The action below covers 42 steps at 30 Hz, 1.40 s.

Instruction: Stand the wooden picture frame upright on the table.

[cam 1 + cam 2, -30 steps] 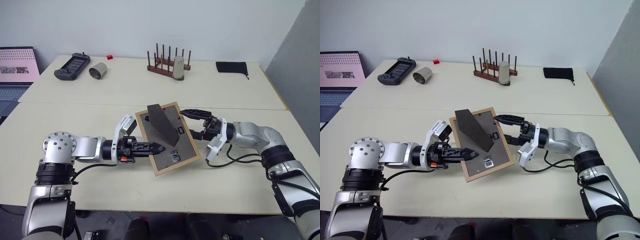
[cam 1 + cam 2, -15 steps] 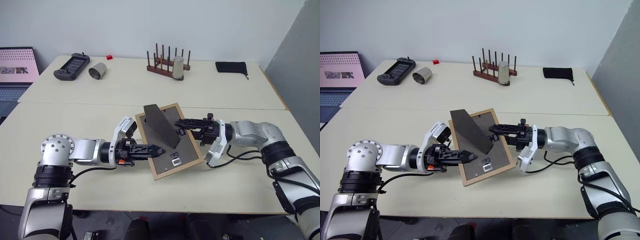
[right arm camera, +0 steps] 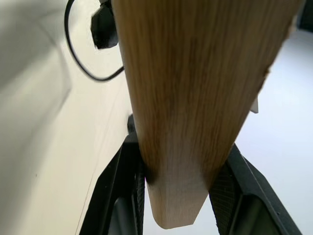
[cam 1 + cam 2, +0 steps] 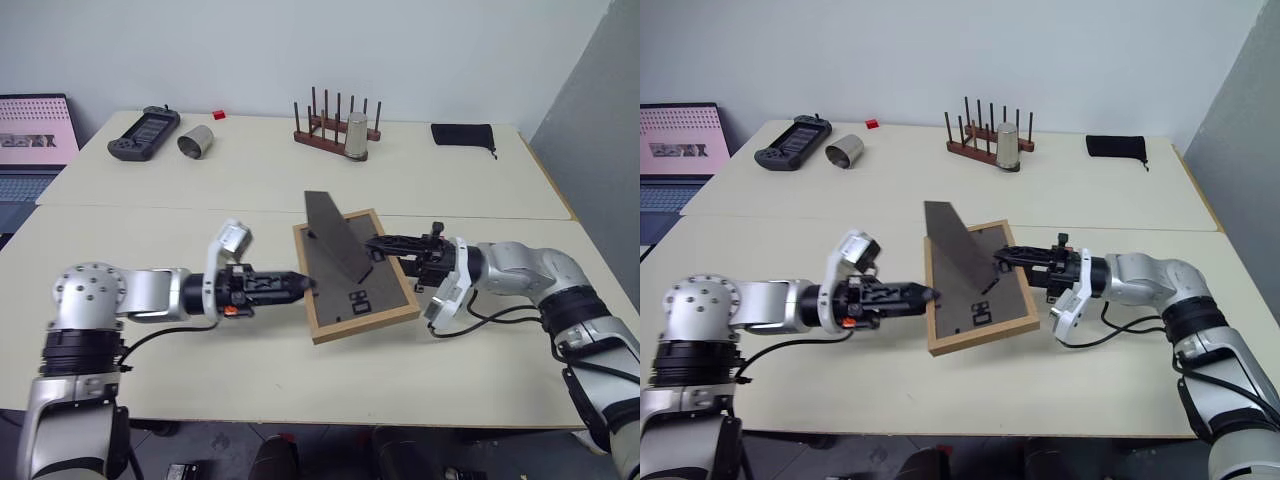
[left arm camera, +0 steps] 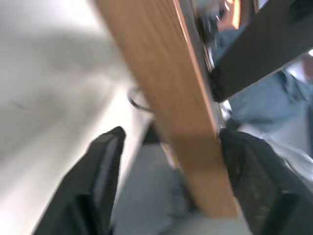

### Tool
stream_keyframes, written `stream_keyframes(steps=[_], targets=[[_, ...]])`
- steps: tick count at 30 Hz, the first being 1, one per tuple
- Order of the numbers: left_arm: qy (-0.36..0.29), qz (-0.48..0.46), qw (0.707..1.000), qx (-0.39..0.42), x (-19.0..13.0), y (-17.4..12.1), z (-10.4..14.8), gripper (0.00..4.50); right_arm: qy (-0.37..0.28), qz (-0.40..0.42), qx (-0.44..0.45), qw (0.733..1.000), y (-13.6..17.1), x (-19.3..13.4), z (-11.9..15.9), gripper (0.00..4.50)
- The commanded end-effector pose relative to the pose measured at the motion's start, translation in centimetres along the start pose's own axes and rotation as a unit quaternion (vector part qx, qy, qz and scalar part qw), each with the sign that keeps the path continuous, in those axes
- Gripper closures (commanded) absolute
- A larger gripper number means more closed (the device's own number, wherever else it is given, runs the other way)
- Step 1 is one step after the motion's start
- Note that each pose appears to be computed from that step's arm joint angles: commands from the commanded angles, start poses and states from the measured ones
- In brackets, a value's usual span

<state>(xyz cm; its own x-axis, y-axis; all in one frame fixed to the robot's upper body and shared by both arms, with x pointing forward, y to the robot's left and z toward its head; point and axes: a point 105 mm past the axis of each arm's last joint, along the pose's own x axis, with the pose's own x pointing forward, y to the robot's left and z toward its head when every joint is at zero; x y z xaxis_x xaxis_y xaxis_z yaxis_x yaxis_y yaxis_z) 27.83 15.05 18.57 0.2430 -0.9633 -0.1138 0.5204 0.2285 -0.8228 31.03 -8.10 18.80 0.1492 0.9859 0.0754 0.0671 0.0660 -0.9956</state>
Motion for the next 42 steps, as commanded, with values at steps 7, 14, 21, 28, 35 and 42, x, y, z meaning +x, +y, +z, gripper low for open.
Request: stream_keyframes(steps=[7, 14, 21, 28, 35, 42], targets=[[-0.080, 0.240, 0.915, 0.315, -1.7, 1.0, 4.1, 0.00, 0.125, -0.071, 0.380, 0.914, -0.5, 0.9, -4.3, 3.14], [-0.109, 0.323, 0.821, 0.457, -1.9, 1.9, 4.5, 0.00, 0.119, -0.068, 0.646, 0.751, 0.7, 2.6, -5.3, 3.14], [-0.125, 0.321, 0.813, 0.471, -1.0, 2.1, 3.1, 0.00, 0.156, -0.040, 0.751, 0.640, 3.5, 3.0, -6.7, 3.14], [-0.111, 0.317, 0.815, 0.473, -0.3, 2.5, 1.8, 0.00, 0.203, -0.027, 0.766, 0.609, 4.7, 3.0, -8.2, 3.14], [-0.115, 0.316, 0.813, 0.475, 0.1, 2.8, 2.4, 0.00, 0.230, -0.053, 0.764, 0.601, 4.3, 3.0, -9.5, 2.11], [-0.116, 0.317, 0.818, 0.466, -0.7, 3.3, 3.3, 0.00, 0.247, -0.053, 0.742, 0.621, 4.0, 0.2, -8.3, 0.49]])
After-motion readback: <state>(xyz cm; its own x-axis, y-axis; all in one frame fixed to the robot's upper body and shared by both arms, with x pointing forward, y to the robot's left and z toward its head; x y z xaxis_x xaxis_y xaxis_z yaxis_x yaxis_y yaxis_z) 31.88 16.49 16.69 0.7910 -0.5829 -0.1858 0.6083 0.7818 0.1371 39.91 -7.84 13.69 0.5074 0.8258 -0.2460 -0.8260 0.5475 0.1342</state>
